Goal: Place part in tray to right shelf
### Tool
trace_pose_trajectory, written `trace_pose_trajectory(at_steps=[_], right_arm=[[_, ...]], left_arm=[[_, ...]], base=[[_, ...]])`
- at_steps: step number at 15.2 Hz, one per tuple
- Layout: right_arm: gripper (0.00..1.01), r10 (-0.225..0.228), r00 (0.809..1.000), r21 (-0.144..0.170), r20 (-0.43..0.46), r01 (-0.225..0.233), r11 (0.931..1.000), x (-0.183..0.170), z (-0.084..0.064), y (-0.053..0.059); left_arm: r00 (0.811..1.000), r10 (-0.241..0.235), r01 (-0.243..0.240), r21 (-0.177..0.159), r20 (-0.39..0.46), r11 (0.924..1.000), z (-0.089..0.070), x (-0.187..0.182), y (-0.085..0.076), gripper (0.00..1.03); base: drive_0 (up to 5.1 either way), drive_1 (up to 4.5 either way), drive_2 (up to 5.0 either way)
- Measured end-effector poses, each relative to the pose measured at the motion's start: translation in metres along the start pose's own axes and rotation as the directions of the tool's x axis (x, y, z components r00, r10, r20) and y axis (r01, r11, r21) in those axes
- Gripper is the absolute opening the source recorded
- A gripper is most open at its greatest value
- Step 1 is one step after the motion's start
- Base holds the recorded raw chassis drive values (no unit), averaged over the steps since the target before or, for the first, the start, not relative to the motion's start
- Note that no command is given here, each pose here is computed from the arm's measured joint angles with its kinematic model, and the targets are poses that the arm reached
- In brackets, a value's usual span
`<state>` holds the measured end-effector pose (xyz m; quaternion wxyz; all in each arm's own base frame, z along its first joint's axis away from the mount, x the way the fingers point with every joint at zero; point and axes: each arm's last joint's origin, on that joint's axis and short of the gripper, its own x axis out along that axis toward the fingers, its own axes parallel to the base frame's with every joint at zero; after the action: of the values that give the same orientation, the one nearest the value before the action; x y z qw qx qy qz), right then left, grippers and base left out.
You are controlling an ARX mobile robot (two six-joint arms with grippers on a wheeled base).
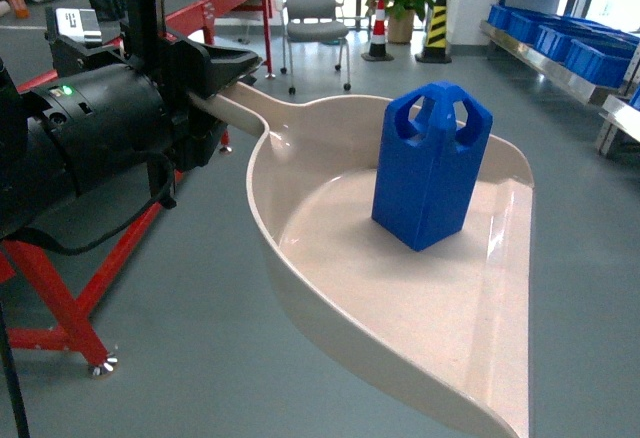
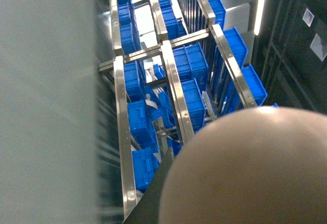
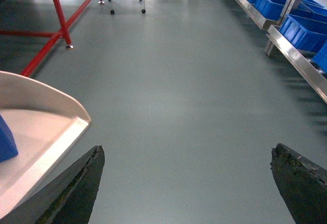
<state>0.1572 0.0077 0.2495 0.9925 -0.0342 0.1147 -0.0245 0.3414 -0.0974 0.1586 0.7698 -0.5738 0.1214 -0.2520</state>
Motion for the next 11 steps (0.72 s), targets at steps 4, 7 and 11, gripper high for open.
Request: trace_pose_trajectory(at_steps=[4,7,11], right_arm=[[0.98,0.001,1.000,-0.001,-0.007,-0.001,1.0000,0.0002,-0.0007,0.0001],[0.98,0.000,1.000,-0.001,-0.005,0.000,1.0000,0.0002,-0.0004,0.0000],[0.98,0.000,1.000,0.000,0.001,0.000,1.0000,0.0000,0.0001,0.0000]], left_arm=[[1.000,0.004,-0.004,-0.001,-0.002,1.0000,-0.0001,0.0000,0.0004,0.12],[1.000,0.001,-0.001,0.001,0.004,1.0000,0.0004,0.0000,0.0001,0.12],[1.000,-0.002,0.002,0.001,0.001,1.0000,0.0003,0.0000,-0.0001,0.12]], base=[[0.0,4.24,-4.3],[0.0,4.25,-4.3],[0.0,4.27,-4.3]])
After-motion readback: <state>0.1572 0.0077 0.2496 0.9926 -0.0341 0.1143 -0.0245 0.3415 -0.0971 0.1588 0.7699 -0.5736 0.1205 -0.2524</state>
